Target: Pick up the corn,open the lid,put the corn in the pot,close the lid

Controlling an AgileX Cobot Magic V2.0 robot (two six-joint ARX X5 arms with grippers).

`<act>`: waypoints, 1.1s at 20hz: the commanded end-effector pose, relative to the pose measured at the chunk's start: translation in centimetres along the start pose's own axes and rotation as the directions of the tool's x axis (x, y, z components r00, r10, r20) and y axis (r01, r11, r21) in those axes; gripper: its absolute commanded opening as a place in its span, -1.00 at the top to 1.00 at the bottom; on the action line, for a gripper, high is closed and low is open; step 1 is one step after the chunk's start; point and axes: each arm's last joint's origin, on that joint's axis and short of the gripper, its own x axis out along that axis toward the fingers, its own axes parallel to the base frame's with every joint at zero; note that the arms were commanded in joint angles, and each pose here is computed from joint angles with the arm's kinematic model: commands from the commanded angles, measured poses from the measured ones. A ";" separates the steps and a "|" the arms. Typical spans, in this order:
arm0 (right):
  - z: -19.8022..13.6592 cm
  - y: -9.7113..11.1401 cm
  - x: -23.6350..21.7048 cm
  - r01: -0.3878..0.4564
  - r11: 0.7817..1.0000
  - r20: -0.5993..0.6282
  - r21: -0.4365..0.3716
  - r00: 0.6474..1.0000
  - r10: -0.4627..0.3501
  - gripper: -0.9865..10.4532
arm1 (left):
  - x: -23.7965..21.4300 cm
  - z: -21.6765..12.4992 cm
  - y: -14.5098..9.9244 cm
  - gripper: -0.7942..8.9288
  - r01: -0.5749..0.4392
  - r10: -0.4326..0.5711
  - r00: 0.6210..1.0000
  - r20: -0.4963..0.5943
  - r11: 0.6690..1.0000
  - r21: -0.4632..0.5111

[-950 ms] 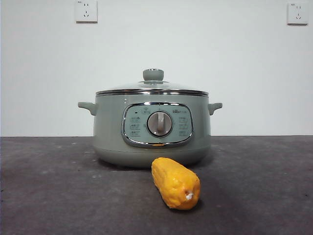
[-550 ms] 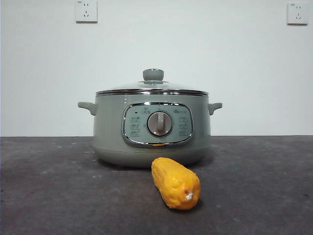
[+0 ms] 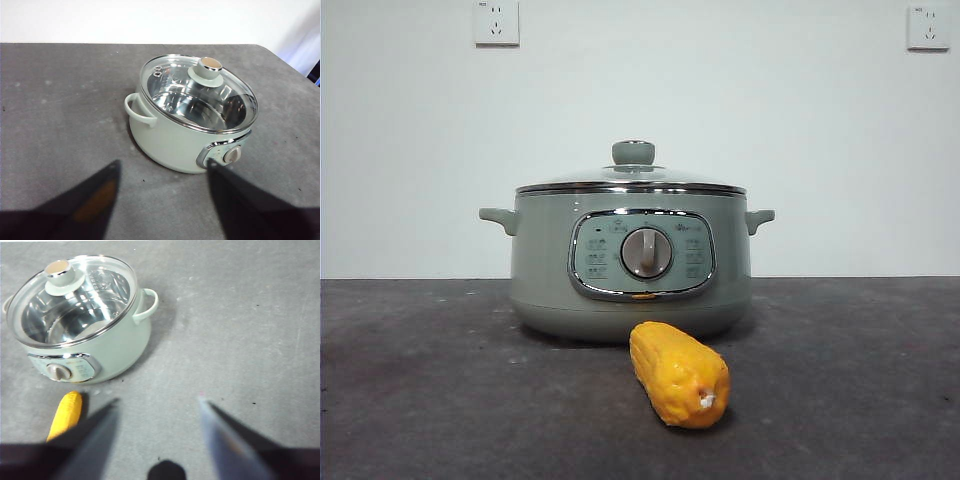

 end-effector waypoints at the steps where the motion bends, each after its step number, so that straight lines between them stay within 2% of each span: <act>1: 0.1 0.1 -0.1 -0.012 1.000 0.007 -0.007 1.000 0.012 -0.25 | 0.0 0.2 -0.1 -0.46 0.006 -0.006 1.000 0.009 1.000 0.019; 6: 0.2 0.2 0.3 -0.109 0.994 -0.007 0.018 0.994 0.109 -0.25 | 0.0 0.3 -0.1 -0.46 0.006 -0.006 1.000 0.009 1.000 0.019; 9: 0.4 0.3 1.3 -0.208 0.976 -0.040 0.070 0.977 0.211 -0.25 | 0.0 0.3 -0.1 -0.46 0.005 -0.006 1.000 0.009 1.000 0.019; 13: 0.6 1.0 3.7 -0.331 0.940 -0.142 0.087 0.929 0.341 -0.21 | 0.0 0.3 -0.1 -0.46 0.005 -0.006 1.000 0.009 1.000 0.019; 16: 0.6 2.7 6.7 -0.406 0.910 -0.264 0.087 0.871 0.414 -0.21 | 0.0 0.2 -0.1 -0.46 0.005 -0.006 1.000 0.008 1.000 0.019; 19: 0.4 4.5 9.2 -0.418 0.907 -0.353 0.057 0.841 0.410 -0.21 | 0.0 0.2 -0.1 -0.46 0.006 -0.006 1.000 0.008 1.000 0.018; 22: -0.1 6.4 11.4 -0.403 0.915 -0.419 0.025 0.827 0.376 -0.21 | 0.0 0.2 -0.1 -0.46 0.006 -0.006 1.000 0.008 1.000 0.018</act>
